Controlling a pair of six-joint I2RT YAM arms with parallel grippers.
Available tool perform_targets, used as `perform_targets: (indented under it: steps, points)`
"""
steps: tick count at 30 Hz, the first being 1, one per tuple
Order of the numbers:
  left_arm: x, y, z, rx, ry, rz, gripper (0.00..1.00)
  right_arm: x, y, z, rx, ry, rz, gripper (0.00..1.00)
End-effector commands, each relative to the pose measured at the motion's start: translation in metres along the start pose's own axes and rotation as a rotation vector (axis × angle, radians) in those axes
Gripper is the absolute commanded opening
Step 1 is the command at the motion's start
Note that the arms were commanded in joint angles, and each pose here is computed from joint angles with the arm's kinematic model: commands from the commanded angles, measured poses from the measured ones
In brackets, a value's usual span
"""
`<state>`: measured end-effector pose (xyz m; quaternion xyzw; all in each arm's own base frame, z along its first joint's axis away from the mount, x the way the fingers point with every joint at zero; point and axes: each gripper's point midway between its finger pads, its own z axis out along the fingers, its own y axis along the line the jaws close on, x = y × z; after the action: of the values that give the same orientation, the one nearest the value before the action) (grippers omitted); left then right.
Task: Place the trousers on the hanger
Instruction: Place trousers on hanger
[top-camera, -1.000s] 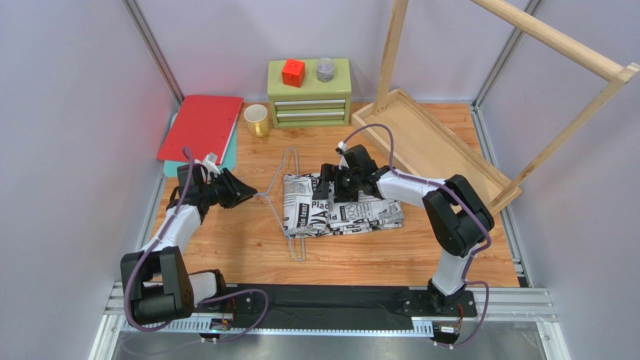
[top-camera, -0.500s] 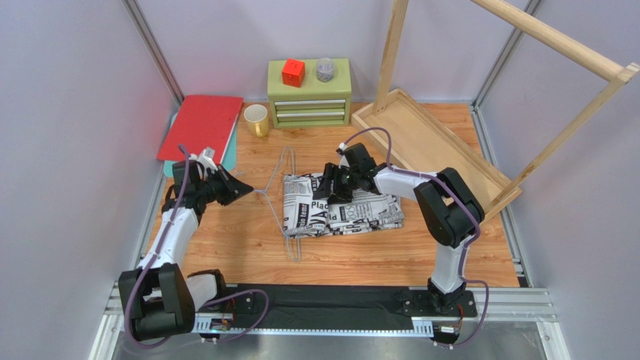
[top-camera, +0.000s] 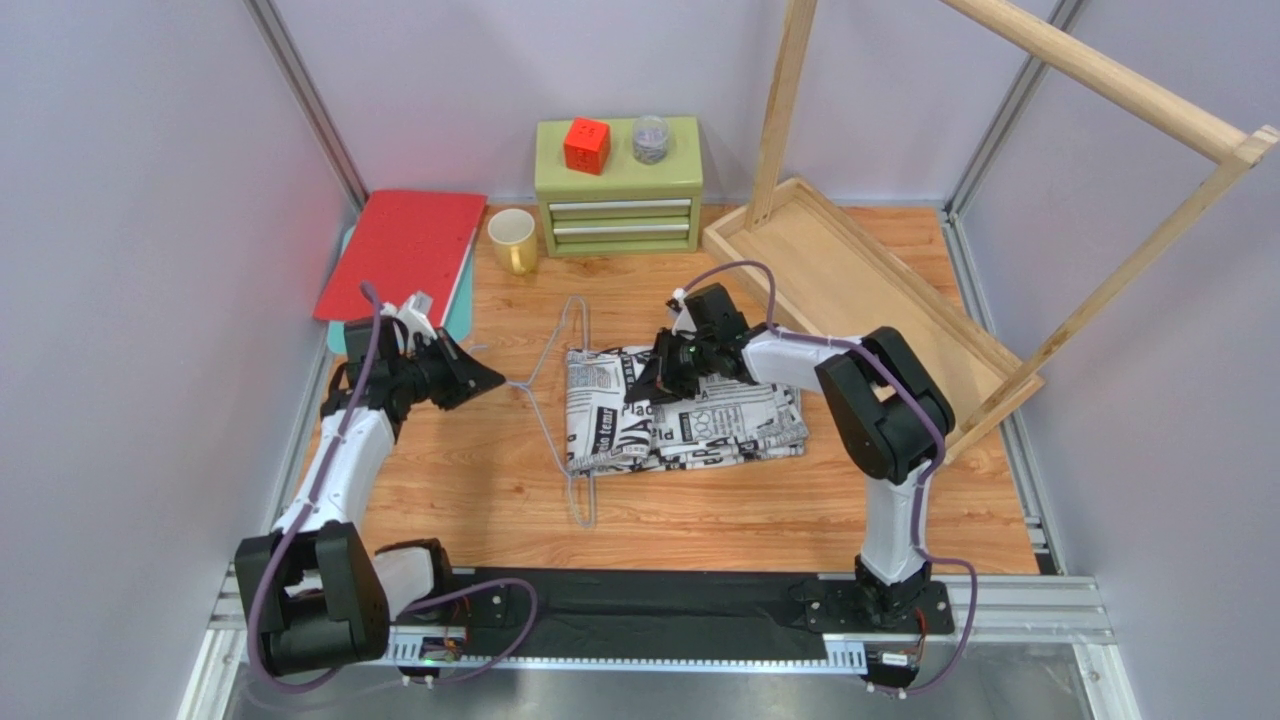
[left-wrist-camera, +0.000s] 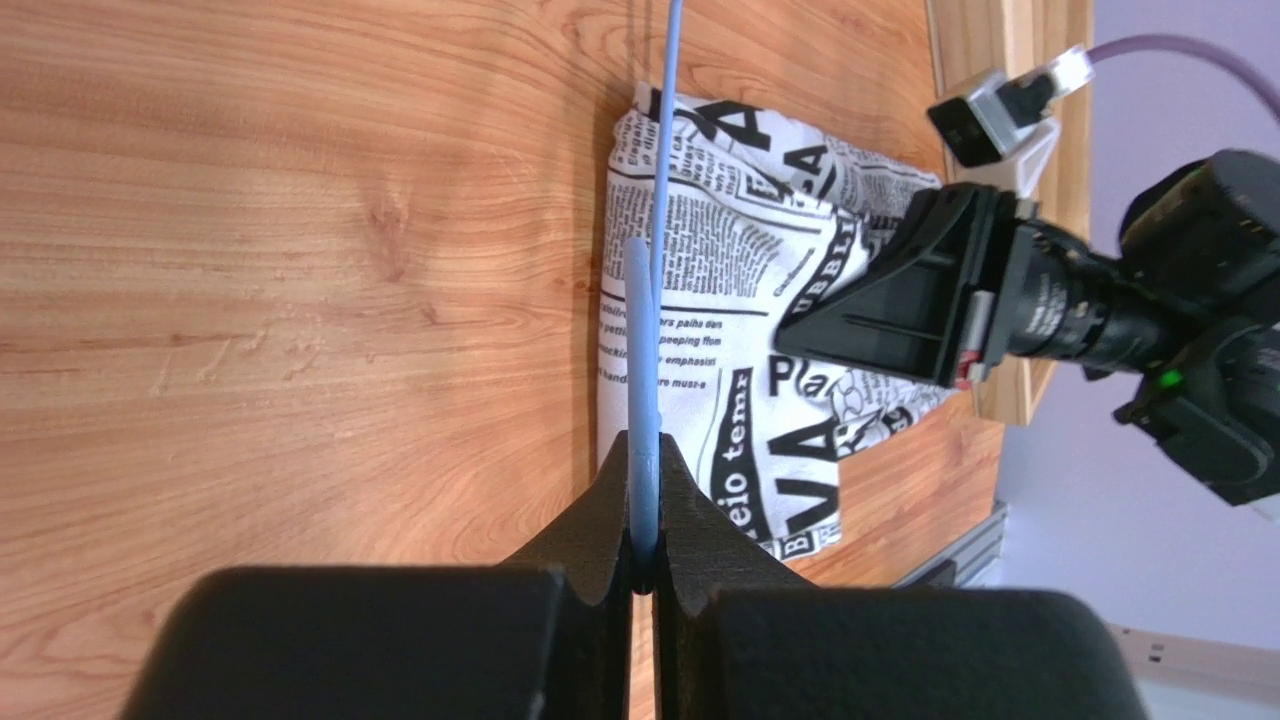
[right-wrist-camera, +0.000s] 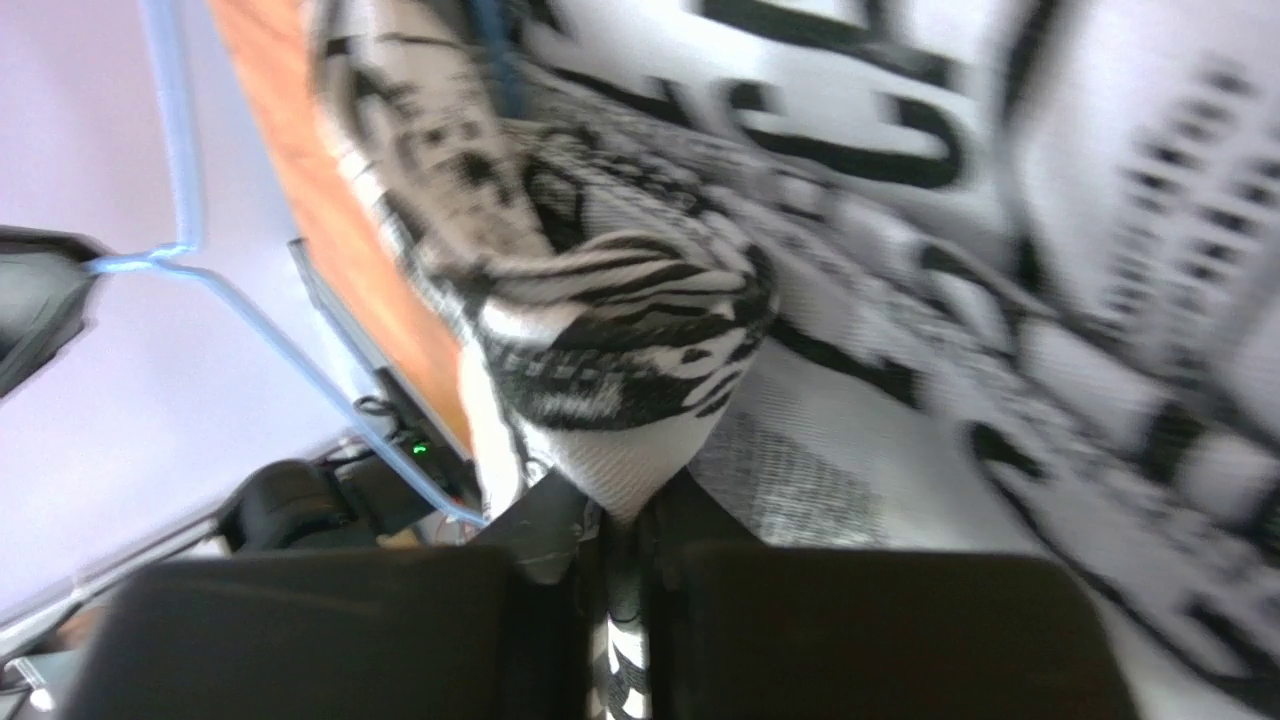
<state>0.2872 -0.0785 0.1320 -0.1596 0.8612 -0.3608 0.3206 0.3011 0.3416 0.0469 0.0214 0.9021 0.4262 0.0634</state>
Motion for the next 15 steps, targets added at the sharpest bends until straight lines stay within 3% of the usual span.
perform_targets:
  steps: [1,15]
  points:
    - [-0.007,0.001,-0.002,-0.021,0.017,0.070,0.00,-0.021,0.065,-0.021,-0.165,-0.023,-0.113,0.00]
    - [-0.005,-0.014,0.020,0.083,0.025,-0.021,0.00,-0.024,0.189,-0.079,-0.400,-0.062,-0.212,0.00]
